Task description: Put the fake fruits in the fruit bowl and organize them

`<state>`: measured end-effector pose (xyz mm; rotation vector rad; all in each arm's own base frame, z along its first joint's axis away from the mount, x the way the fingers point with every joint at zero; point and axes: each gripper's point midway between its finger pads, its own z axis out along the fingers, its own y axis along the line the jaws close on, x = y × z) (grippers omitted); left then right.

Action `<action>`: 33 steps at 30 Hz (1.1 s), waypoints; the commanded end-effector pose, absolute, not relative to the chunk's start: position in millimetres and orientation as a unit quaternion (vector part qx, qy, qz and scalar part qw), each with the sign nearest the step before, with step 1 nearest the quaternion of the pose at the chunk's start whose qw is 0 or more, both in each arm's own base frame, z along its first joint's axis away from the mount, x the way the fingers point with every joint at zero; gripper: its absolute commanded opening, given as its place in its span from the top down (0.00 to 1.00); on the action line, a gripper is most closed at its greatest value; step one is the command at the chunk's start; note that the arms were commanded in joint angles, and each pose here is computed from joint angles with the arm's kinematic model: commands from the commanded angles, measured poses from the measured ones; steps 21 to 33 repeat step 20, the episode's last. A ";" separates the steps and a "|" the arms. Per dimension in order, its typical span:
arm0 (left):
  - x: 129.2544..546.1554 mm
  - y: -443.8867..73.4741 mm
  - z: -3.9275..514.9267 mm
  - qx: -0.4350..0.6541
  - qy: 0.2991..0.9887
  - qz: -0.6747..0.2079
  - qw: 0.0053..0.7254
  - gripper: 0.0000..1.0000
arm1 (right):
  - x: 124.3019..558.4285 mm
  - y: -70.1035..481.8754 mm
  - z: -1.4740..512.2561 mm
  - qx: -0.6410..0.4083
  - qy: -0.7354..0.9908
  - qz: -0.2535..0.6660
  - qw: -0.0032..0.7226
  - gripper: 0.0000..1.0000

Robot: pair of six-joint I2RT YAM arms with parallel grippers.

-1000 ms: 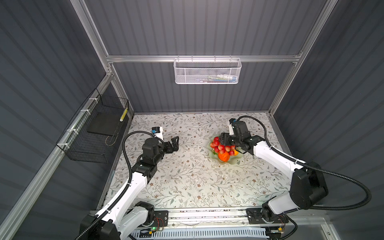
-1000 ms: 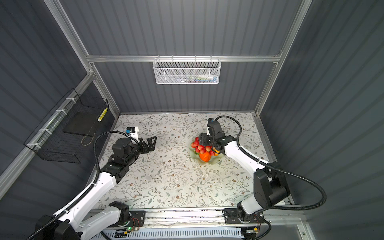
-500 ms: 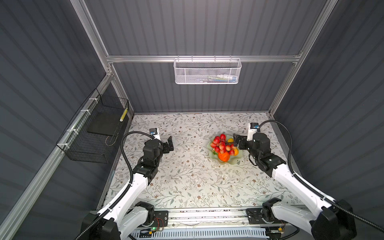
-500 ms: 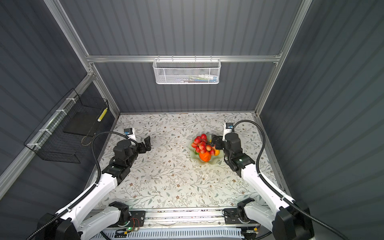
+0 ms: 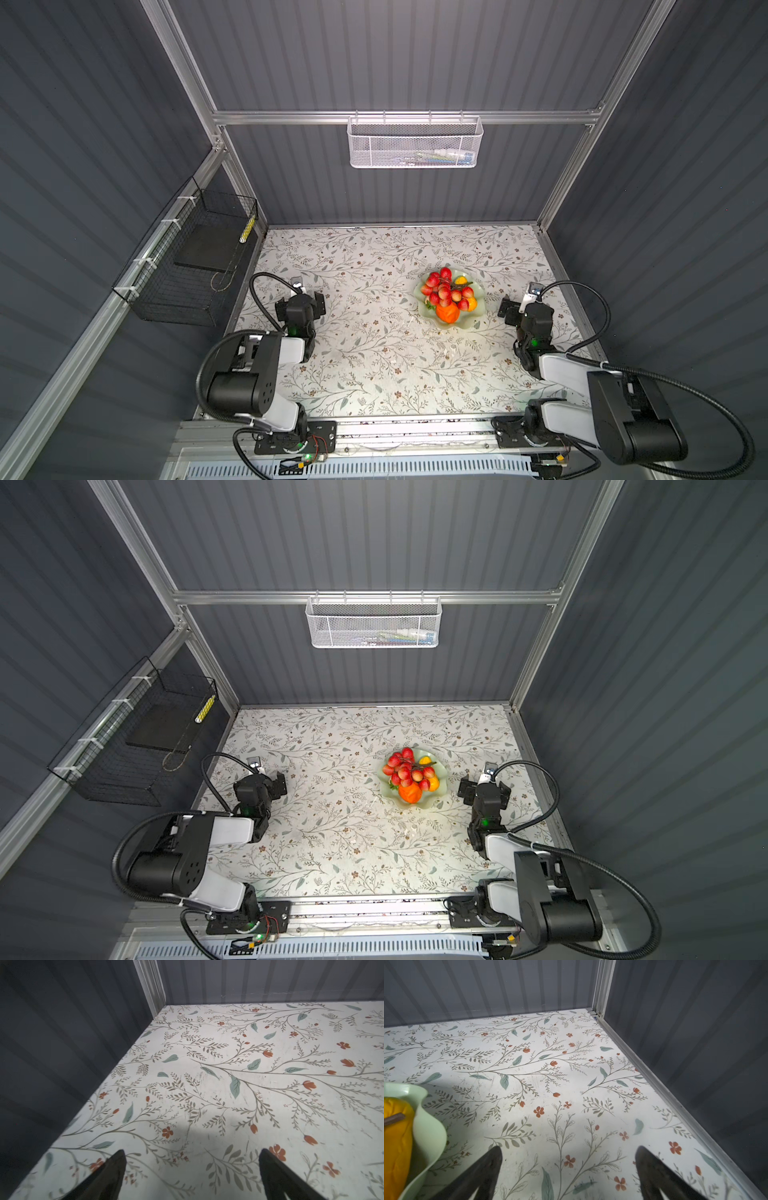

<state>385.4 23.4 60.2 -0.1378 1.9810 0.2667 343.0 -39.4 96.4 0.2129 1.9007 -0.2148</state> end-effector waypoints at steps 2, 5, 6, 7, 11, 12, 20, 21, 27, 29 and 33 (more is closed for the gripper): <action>407.8 6.7 68.4 -0.035 0.825 0.062 0.560 0.00 | 375.0 -21.8 126.2 0.046 0.758 -0.049 0.649 0.01; 413.3 10.4 64.6 -0.044 0.834 0.071 0.545 0.00 | 379.1 -31.5 120.0 0.077 0.783 -0.063 0.614 0.01; 414.1 10.4 66.2 -0.044 0.830 0.071 0.551 0.00 | 378.7 -32.6 121.1 0.076 0.774 -0.066 0.625 0.01; 414.8 10.7 67.3 -0.044 0.826 0.072 0.557 0.00 | 377.3 -32.8 124.7 0.077 0.764 -0.069 0.637 0.01; 414.7 10.6 67.1 -0.044 0.828 0.072 0.555 0.00 | 377.8 -29.5 123.1 0.069 0.771 -0.066 0.630 0.01; 414.4 10.7 66.8 -0.044 0.828 0.072 0.554 0.00 | 377.3 -29.7 124.2 0.069 0.767 -0.067 0.635 0.01; 414.3 10.9 66.0 -0.044 0.829 0.073 0.552 0.00 | 381.7 -19.4 121.6 0.039 0.779 -0.030 0.626 0.01; 414.3 10.9 66.0 -0.044 0.829 0.073 0.552 0.00 | 381.7 -19.4 121.6 0.039 0.779 -0.030 0.626 0.01; 414.3 10.9 66.0 -0.044 0.829 0.073 0.552 0.00 | 381.7 -19.4 121.6 0.039 0.779 -0.030 0.626 0.01; 414.3 10.9 66.0 -0.044 0.829 0.073 0.552 0.00 | 381.7 -19.4 121.6 0.039 0.779 -0.030 0.626 0.01; 414.3 10.9 66.0 -0.044 0.829 0.073 0.552 0.00 | 381.7 -19.4 121.6 0.039 0.779 -0.030 0.626 0.01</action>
